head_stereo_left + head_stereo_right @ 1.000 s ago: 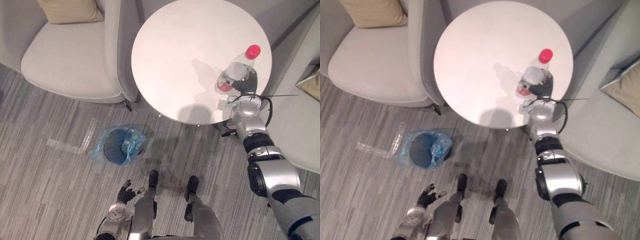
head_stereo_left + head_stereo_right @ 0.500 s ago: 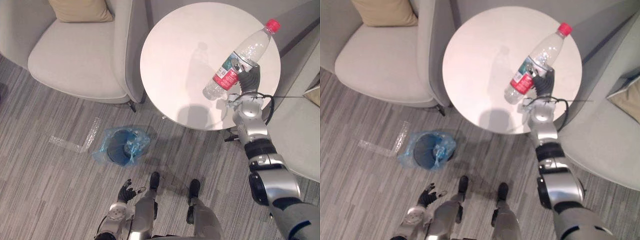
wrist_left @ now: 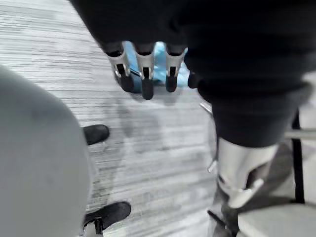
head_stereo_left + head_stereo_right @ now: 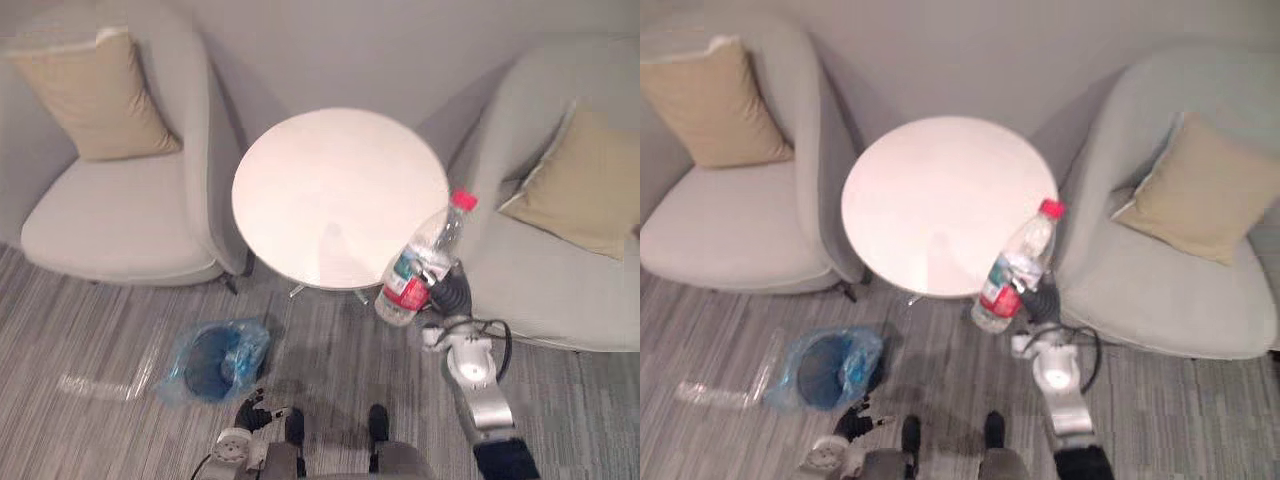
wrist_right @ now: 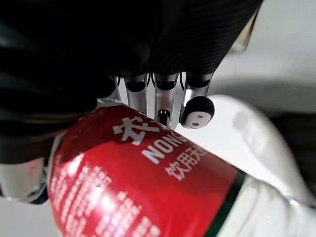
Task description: Gather rubbish on tea table into small bin, then transfer packed bag to large trash can.
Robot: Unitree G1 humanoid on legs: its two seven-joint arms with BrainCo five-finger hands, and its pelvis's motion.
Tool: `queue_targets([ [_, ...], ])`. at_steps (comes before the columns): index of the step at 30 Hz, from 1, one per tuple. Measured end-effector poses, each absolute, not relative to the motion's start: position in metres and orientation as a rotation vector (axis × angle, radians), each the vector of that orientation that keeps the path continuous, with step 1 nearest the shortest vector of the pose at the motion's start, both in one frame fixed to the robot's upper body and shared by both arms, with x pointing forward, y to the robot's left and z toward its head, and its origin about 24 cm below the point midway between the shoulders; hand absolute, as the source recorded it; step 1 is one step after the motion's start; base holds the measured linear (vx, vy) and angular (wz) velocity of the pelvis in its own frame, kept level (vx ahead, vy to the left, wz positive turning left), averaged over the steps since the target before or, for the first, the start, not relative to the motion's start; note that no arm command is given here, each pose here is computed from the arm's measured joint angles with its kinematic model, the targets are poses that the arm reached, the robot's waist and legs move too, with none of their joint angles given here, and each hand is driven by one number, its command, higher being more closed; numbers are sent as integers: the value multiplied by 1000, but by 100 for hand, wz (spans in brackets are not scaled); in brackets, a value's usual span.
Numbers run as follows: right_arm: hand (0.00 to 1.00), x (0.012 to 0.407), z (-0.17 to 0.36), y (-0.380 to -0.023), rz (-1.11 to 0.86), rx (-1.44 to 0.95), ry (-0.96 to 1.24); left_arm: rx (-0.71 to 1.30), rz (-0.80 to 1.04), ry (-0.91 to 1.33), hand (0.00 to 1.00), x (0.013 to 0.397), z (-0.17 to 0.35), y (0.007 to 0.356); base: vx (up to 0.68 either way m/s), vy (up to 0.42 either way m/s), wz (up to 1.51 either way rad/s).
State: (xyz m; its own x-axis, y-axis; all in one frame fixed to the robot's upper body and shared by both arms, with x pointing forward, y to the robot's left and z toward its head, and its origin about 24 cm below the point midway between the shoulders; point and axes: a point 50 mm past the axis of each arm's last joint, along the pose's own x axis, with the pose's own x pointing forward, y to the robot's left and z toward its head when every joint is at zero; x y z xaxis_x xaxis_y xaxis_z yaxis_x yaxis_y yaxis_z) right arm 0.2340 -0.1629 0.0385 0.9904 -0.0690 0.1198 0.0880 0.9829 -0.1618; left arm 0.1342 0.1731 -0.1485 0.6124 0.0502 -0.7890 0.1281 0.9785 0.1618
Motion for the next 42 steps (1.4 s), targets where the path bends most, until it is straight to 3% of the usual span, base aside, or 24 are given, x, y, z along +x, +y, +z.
queue_targets([
  [10,100,216,19,-148,15,-177,-31,227,-75,939,0,127,-152,170,-75,-19,-9],
  [23,100,236,39,-148,-59,-174,-124,217,-81,885,0,142,-146,162,-52,-37,60],
  [33,100,227,27,-171,-169,-166,-65,191,-101,878,0,141,-146,148,-88,44,65],
  [42,100,224,13,-157,-132,-112,0,257,-86,906,0,134,-148,164,-4,102,25],
])
